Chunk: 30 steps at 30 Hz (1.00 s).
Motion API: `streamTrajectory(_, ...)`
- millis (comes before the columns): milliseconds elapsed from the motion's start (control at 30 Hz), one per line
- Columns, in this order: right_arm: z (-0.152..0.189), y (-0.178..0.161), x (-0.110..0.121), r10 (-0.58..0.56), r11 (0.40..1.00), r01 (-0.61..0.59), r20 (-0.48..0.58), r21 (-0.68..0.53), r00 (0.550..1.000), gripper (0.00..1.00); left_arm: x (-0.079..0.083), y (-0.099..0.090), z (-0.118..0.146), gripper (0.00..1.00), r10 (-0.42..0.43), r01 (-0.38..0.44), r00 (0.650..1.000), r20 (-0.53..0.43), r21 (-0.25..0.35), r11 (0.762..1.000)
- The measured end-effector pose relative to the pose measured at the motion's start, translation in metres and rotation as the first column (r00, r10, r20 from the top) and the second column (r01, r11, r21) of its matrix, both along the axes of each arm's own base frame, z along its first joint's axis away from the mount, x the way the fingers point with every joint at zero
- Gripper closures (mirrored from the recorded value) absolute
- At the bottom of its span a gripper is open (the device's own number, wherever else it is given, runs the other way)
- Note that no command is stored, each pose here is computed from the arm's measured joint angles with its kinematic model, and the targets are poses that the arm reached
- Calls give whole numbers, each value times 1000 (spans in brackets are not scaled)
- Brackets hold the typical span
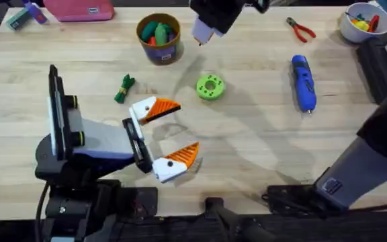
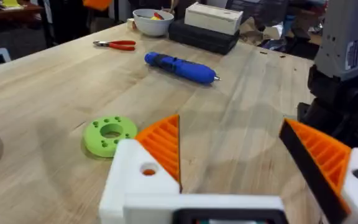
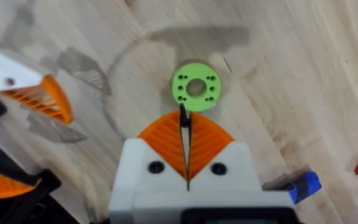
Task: Pick up the gripper from the table and insert it into the empty holder that is missing its gripper. Then pick up a screw, insert it into the mounting hole, and use the screwdriver to tighten it. Finally, clean up the table by picking up the vegetable and placing it into the bucket.
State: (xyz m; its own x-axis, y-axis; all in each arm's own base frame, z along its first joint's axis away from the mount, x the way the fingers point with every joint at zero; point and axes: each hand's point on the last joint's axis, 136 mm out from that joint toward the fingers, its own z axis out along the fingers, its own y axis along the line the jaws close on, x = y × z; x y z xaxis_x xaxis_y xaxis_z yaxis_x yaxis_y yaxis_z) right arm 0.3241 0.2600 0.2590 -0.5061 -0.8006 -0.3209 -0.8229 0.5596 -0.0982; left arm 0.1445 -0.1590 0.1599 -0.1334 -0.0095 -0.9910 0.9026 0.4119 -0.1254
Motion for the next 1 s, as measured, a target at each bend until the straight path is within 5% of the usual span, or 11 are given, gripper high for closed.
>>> streamTrajectory(233,33,29,-39,147,989,-148,47,17,988,995,0,0,0,15,0,0,1000,0,0,1000)
streamTrajectory(567,35,80,-104,465,885,-465,79,-26,882,995,0,0,0,15,0,0,1000,0,0,1000)
streamTrajectory(1000,19,101,-125,610,792,-606,60,-79,790,995,0,0,0,15,0,0,1000,0,0,1000)
